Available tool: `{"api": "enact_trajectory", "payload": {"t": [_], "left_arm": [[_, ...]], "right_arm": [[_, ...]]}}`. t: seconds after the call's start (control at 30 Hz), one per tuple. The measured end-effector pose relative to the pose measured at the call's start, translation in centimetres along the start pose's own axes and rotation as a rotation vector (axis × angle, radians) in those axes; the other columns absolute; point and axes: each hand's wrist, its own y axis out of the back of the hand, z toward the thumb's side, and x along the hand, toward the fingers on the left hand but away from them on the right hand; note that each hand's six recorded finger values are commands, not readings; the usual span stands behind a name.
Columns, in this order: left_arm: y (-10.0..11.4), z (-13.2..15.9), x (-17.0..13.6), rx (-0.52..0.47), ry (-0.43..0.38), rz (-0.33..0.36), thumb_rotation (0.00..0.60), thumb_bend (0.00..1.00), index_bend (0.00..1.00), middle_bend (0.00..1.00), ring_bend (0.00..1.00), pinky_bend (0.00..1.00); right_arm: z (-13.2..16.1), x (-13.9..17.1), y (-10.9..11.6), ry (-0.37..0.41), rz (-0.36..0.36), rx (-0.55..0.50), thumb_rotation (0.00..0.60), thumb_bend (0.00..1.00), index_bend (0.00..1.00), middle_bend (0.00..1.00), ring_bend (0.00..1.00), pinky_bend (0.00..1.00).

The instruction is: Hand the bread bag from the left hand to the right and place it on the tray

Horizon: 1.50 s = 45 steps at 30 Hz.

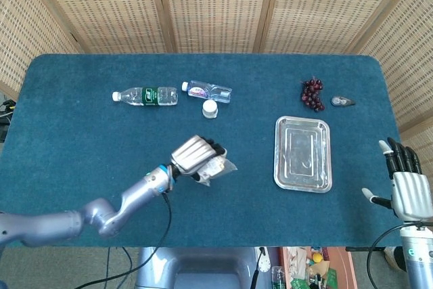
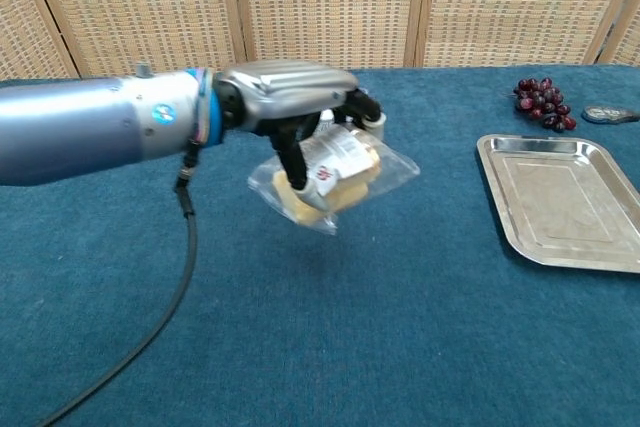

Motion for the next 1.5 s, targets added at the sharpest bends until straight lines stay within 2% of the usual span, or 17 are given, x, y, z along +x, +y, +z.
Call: {"api": "enact_trajectory", "payload": {"t": [0.07,0.1,0.13,0.17,0.23,0.3,0.4,0.5,0.67,0.83,1.03,1.13,1.23,1.33,1.5], "left_arm": [[-0.5,1.2,1.6,0.030,-0.013,-0.022,0.600,0.00,0.20,0.33,0.33,0.42],[-0.8,1.5,2.1,0.032,-0.013,-0.033,0.600,0.00,0.08,0.16,0.20,0.34],[-1.1,1.7,2.6,0.024,-0.009,-0.048,0.600,0.00,0.01,0.05,0.09,0.24],[-1.3,1.8,2.9,0.014,-0.005,-0.057,0.600,0.00,0.00,0.01,0.04,0.18],[-1.4,2.1,3.3,0.004,0.000,-0.067,0.600,0.00,0.00,0.00,0.00,0.05],[-1.1,1.9,3.3,0.010,0.008,-0.063,0.600,0.00,0.00,0.00,0.00,0.00],[-0.2,0.7,2.5,0.007,0.035,-0.041,0.600,0.00,0.00,0.00,0.00,0.00],[1.3,-1.9,0.6,0.004,0.095,-0.002,0.600,0.00,0.00,0.00,0.00,0.00],[3.4,-7.6,-4.7,0.018,0.240,0.067,0.600,0.00,0.00,0.00,0.00,0.00],[4.8,-13.3,-13.2,0.012,0.436,0.172,0.600,0.00,0.00,0.00,0.00,0.00],[3.4,-16.3,-22.6,-0.053,0.628,0.271,0.600,0.00,0.00,0.00,0.00,0.00],[2.4,-16.8,-25.8,-0.105,0.687,0.300,0.600,0.00,0.00,0.00,0.00,0.00],[1.6,-17.0,-27.8,-0.130,0.713,0.317,0.600,0.00,0.00,0.00,0.00,0.00],[1.0,-17.1,-28.5,-0.127,0.716,0.318,0.600,0.00,0.00,0.00,0.00,0.00],[0.2,-17.2,-28.7,-0.150,0.717,0.313,0.600,0.00,0.00,0.00,0.00,0.00]], "right_arm": [[-0.2,0.0,0.1,-0.007,-0.005,-0.001,0.600,0.00,0.00,0.00,0.00,0.00],[-0.3,0.0,0.2,-0.008,-0.007,-0.002,0.600,0.00,0.00,0.00,0.00,0.00],[-0.3,0.0,0.2,-0.008,-0.008,-0.001,0.600,0.00,0.00,0.00,0.00,0.00],[-0.3,0.0,0.2,-0.008,-0.008,0.000,0.600,0.00,0.00,0.00,0.00,0.00],[-0.2,0.0,0.1,-0.006,-0.005,0.004,0.600,0.00,0.00,0.00,0.00,0.00],[-0.1,0.0,-0.1,-0.004,0.004,0.007,0.600,0.00,0.00,0.00,0.00,0.00],[0.1,0.0,-0.5,0.005,0.022,0.011,0.600,0.00,0.00,0.00,0.00,0.00],[0.8,-0.2,-1.0,0.034,0.048,0.022,0.600,0.00,0.00,0.00,0.00,0.00],[2.9,-1.1,-1.8,0.122,0.098,0.041,0.600,0.00,0.00,0.00,0.00,0.00],[7.3,-2.6,-2.7,0.300,0.211,0.022,0.600,0.00,0.00,0.00,0.00,0.00],[13.7,-3.9,-4.4,0.502,0.368,0.020,0.600,0.00,0.00,0.00,0.00,0.00],[17.0,-4.3,-5.7,0.585,0.436,0.036,0.600,0.00,0.00,0.00,0.00,0.00],[20.6,-4.7,-7.3,0.657,0.475,0.057,0.600,0.00,0.00,0.00,0.00,0.00],[23.7,-5.0,-9.2,0.699,0.501,0.075,0.600,0.00,0.00,0.00,0.00,0.00],[27.2,-5.5,-12.1,0.725,0.528,0.113,0.600,0.00,0.00,0.00,0.00,0.00]]}}
